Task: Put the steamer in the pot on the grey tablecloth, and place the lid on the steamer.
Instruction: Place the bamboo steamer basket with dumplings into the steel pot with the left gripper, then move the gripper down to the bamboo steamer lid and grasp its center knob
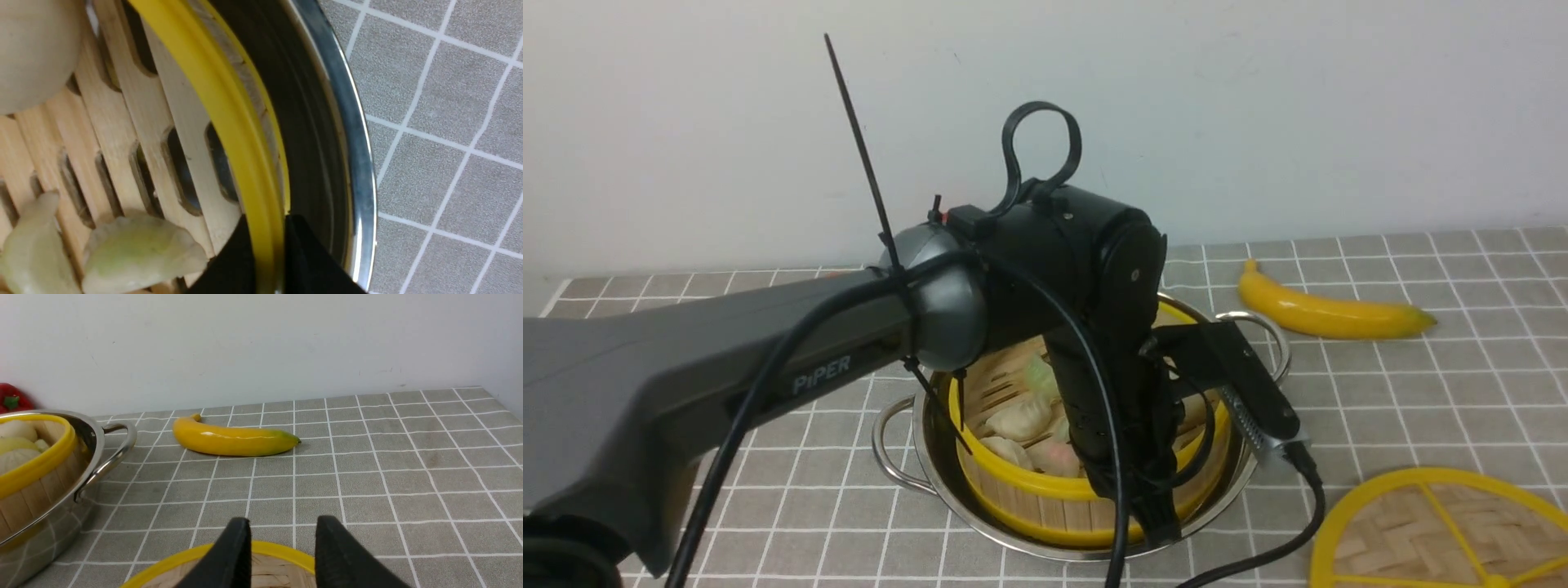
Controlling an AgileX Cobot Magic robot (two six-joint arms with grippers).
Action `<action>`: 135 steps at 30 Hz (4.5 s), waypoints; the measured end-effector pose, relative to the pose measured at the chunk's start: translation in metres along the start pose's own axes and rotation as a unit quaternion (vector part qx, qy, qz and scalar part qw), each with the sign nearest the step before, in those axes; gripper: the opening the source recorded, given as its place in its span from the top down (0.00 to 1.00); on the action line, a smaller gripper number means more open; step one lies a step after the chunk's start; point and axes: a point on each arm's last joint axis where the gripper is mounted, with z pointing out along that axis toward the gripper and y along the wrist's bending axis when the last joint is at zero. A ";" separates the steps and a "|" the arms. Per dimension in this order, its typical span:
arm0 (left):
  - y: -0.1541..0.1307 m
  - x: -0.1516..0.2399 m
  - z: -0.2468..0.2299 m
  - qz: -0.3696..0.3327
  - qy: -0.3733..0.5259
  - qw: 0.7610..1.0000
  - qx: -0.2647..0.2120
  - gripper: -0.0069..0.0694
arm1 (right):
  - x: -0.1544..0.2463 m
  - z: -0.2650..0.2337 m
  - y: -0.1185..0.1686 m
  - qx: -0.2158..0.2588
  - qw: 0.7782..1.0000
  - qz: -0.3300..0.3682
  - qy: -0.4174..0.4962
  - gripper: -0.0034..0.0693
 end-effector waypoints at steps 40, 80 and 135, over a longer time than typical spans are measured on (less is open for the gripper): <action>0.012 -0.019 -0.179 -0.078 -0.173 0.967 -0.169 0.13 | 0.000 0.000 0.000 0.000 1.000 0.000 0.000 0.62; -0.136 0.333 -0.028 -0.442 -0.421 0.652 -0.450 0.66 | 0.000 0.000 0.000 0.000 1.000 0.000 0.000 0.62; -0.149 0.333 -0.020 -0.413 -0.398 0.686 -0.449 0.59 | -0.152 -0.075 0.053 -0.150 0.984 0.088 -0.031 0.62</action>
